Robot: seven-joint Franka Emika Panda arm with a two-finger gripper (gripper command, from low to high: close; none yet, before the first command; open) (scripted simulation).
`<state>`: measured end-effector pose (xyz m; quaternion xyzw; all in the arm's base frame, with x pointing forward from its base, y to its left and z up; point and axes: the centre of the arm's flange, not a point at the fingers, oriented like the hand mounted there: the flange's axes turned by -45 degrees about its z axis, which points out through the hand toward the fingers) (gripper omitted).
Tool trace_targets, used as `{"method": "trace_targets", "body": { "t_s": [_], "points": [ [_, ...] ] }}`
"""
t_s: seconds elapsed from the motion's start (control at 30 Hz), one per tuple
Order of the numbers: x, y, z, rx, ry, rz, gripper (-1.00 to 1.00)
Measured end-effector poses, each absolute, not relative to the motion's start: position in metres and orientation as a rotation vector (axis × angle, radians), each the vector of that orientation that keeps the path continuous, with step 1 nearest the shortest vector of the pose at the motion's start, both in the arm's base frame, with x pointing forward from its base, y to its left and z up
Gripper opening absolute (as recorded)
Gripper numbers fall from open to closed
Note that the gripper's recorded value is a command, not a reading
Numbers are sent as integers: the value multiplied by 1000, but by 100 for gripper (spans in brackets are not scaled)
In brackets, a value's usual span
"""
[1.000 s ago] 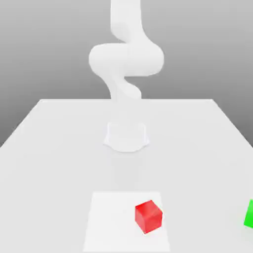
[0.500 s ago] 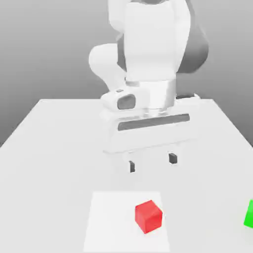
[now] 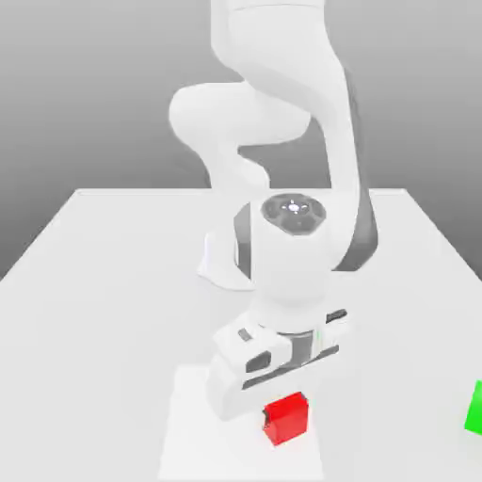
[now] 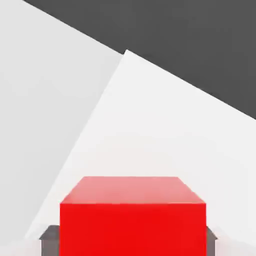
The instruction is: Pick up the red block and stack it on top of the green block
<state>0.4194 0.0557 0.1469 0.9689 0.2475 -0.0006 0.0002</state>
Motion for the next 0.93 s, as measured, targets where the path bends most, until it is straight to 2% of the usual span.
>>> {"method": "trace_targets", "body": {
  "t_s": [0.07, 0.27, 0.43, 0.57, 0.63, 0.7, 0.73, 0.93],
  "points": [
    [419, 55, 147, 3044, 777, -1, -100],
    [422, 65, 204, 3032, 822, -2, -100],
    [435, 180, 224, 2847, 1317, -6, -100],
    [420, 279, 238, 2647, 1688, -5, -100],
    [409, 323, 226, 2544, 1843, -3, -100],
    [404, 338, 200, 2509, 1892, -2, -100],
    [403, 340, 189, 2502, 1900, -2, 100],
    [402, 341, 183, 2499, 1904, -1, 100]
  ]
}}
